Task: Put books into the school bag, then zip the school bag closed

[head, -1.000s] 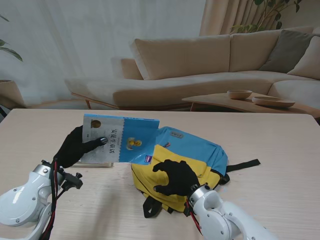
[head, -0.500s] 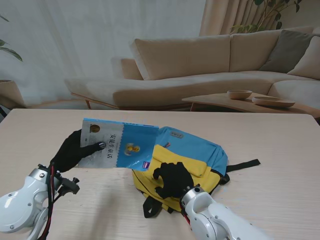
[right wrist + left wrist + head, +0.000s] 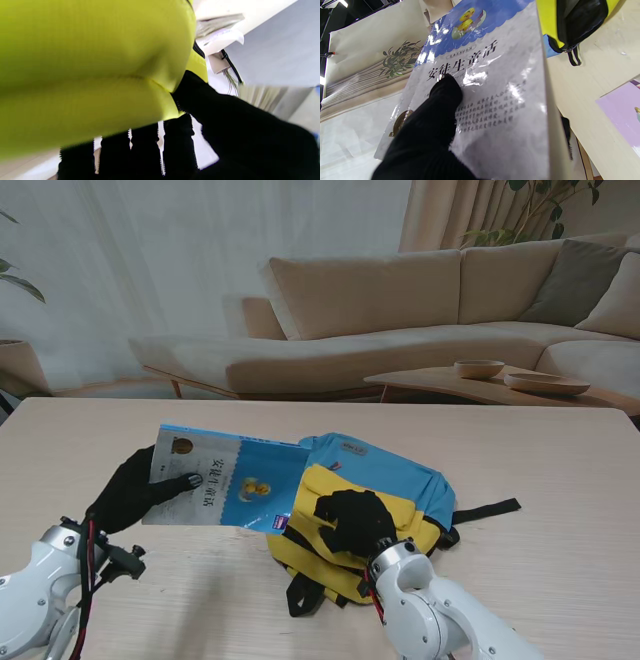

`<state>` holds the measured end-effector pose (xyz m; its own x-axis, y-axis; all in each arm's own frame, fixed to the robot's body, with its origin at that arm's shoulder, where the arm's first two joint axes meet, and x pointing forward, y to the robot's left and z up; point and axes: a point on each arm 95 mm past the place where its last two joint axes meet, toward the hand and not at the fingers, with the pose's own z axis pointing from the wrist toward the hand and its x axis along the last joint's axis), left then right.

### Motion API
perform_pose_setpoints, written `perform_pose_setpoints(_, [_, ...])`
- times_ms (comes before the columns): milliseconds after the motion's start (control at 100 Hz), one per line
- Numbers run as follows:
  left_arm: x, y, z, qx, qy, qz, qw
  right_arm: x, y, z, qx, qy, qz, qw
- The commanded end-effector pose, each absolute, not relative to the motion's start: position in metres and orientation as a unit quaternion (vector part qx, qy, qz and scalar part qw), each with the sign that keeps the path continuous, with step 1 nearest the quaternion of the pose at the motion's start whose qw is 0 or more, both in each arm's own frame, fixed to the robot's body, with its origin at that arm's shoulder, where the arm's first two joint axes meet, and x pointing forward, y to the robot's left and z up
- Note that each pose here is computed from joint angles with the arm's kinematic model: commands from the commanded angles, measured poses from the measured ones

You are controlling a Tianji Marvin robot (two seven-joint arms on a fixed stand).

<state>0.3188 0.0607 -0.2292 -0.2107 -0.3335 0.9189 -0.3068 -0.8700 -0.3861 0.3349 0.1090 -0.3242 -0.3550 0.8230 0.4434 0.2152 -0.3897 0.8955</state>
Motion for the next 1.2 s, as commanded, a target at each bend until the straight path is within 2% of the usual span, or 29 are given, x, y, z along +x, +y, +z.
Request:
perform_pose_setpoints(0, [0.313, 0.057, -0.224, -0.631, 0.263, -0.730, 0.002, 0.337, 0.114, -0.310, 0.511, 0.484, 0.669, 0.237])
perform_pose_setpoints(360, [0.303, 0.056, -0.229, -0.680, 0.290, -0.673, 0.023, 0.361, 0.103, -0.274, 0.519, 0.419, 0.695, 0.269])
perform_pose_setpoints(660, [0.308, 0.042, -0.246, -0.721, 0.294, -0.627, 0.007, 0.373, 0.099, -0.255, 0.518, 0.372, 0.711, 0.296])
perform_pose_setpoints(900, [0.325, 0.023, -0.260, -0.759, 0.275, -0.590, -0.021, 0.373, 0.097, -0.245, 0.507, 0.363, 0.723, 0.297])
perform_pose_setpoints(1190, [0.352, 0.001, -0.269, -0.788, 0.247, -0.559, -0.066, 0.367, 0.097, -0.248, 0.500, 0.376, 0.725, 0.287])
